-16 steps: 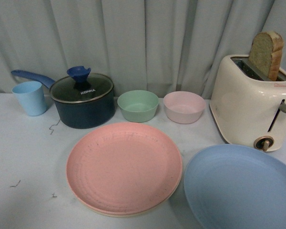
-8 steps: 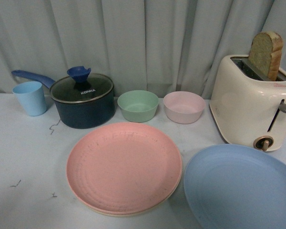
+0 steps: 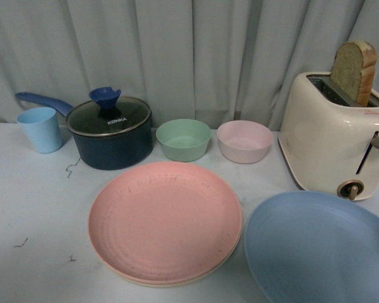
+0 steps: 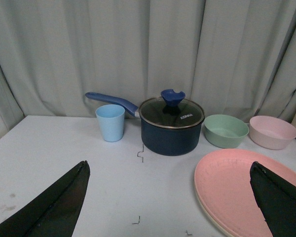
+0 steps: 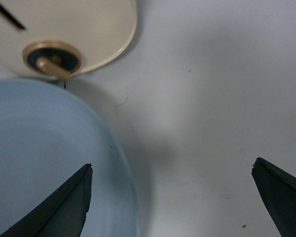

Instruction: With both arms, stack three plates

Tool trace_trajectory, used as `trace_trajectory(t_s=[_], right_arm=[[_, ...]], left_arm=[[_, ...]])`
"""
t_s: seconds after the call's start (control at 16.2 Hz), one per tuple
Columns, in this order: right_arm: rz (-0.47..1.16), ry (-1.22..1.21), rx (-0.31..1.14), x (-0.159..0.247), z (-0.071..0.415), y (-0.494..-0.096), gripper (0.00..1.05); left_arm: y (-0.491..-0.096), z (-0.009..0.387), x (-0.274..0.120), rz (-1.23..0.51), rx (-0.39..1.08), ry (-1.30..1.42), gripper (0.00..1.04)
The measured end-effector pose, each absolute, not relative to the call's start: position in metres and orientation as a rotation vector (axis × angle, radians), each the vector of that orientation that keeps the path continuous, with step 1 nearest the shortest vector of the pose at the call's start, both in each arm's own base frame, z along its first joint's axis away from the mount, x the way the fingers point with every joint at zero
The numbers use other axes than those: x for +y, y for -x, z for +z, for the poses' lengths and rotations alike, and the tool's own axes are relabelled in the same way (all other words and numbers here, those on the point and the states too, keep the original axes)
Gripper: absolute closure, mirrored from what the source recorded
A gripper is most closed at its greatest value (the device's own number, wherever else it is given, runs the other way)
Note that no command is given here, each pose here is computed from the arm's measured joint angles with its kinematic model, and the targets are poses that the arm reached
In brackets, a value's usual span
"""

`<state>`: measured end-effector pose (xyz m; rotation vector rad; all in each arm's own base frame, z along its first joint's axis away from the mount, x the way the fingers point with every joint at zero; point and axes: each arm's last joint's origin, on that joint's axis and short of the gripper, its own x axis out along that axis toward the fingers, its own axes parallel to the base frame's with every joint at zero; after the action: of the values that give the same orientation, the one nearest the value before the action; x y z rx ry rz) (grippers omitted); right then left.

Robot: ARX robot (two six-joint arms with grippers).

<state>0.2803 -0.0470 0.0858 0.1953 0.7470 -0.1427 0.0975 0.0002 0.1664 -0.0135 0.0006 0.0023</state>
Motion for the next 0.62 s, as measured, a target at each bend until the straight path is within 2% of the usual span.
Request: trace_trajectory(t_s=[0.12, 0.37, 0.49, 0.62], right_arm=[[-0.105, -0.109, 0.875, -0.016, 0.066, -0.294, 0.06], [-0.107, -0.131, 0.901, -0.008, 0.060, -0.293, 0.08], [-0.111, -0.137, 0.914, -0.008, 0.055, -0.293, 0.21], [-0.113, -0.139, 0.921, -0.008, 0.053, -0.292, 0.27]], left_arm=[[-0.098, 0.166, 0.000, 0.002, 0.001, 0.014, 0.07], [-0.098, 0.166, 0.000, 0.002, 0.001, 0.014, 0.07], [-0.098, 0.166, 0.000, 0.002, 0.001, 0.014, 0.07], [-0.098, 0.166, 0.000, 0.002, 0.001, 0.014, 0.07]])
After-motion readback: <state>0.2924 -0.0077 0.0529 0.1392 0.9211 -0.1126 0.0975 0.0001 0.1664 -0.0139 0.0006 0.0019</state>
